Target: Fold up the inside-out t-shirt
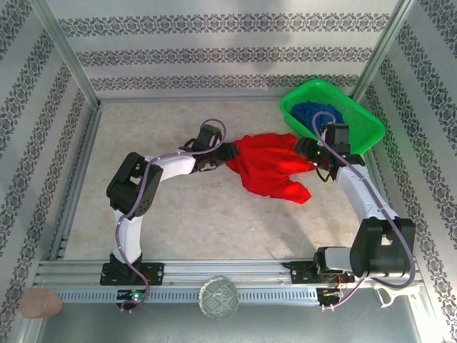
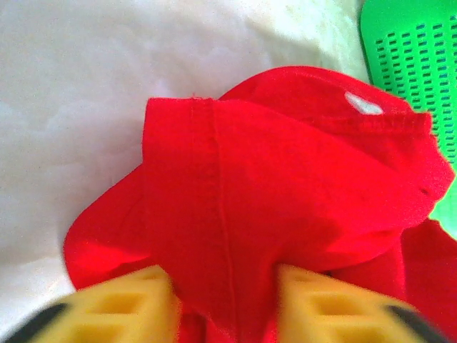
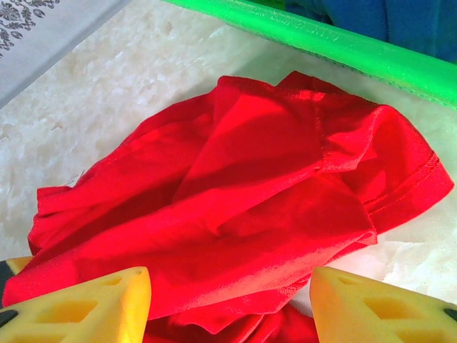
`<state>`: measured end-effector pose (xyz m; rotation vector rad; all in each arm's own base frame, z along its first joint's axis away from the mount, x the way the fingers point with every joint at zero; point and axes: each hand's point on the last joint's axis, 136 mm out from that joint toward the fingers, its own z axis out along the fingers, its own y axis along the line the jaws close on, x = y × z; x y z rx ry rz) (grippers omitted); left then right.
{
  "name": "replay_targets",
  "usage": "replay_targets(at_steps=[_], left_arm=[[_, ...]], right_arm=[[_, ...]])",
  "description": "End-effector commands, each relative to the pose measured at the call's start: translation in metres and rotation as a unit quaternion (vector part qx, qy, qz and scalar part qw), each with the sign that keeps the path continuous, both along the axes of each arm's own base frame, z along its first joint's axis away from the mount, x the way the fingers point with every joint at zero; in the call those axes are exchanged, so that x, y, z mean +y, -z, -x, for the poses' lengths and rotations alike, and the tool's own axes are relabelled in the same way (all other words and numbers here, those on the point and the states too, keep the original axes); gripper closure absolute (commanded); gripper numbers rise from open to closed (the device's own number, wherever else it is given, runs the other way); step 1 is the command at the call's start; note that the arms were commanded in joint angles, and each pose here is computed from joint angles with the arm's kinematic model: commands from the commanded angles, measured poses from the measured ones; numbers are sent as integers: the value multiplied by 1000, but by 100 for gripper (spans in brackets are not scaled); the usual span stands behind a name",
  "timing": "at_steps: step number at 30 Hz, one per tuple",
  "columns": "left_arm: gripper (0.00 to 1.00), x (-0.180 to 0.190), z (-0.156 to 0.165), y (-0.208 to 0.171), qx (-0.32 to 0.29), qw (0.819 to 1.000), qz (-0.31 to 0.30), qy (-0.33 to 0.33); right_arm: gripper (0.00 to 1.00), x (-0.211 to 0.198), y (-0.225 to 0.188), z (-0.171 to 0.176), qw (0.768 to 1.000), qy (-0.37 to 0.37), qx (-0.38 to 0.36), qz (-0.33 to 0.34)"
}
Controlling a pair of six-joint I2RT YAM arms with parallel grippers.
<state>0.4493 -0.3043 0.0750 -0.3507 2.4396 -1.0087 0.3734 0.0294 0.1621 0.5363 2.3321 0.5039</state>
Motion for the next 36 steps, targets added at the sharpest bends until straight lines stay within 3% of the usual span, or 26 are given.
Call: replay_targets(at_steps=[1, 2, 3, 8, 13, 17, 23, 28, 36], left_arm=[[86, -14, -16, -27, -39, 998, 44, -12], [97, -13, -16, -30, -42, 998, 44, -13], [100, -12, -16, -34, -46, 998, 42, -14], [100, 11, -14, -87, -86, 996, 39, 0], [100, 59, 2, -159, -116, 992, 48, 32], [100, 102, 17, -181, -120, 991, 44, 37], [100, 144, 31, -155, -90, 995, 27, 25], [100, 152, 40, -125, -62, 998, 16, 24], [100, 160, 49, -120, -64, 998, 7, 7]], right_arm=[[39, -1, -1, 6, 1000, -5, -1, 3], [39, -1, -2, 6, 1000, -6, -2, 3], [39, -1, -3, 6, 1000, -6, -3, 2], [38, 1, -11, 4, 1000, -7, -11, -5], [38, 7, -16, -3, 1000, -9, -18, -14], [38, 19, -11, -13, 1000, -17, -14, -12], [35, 47, 7, -41, 999, -40, 5, -10], [34, 90, 28, -72, 996, -82, 33, -21], [32, 166, 66, -121, 986, -143, 79, -20]])
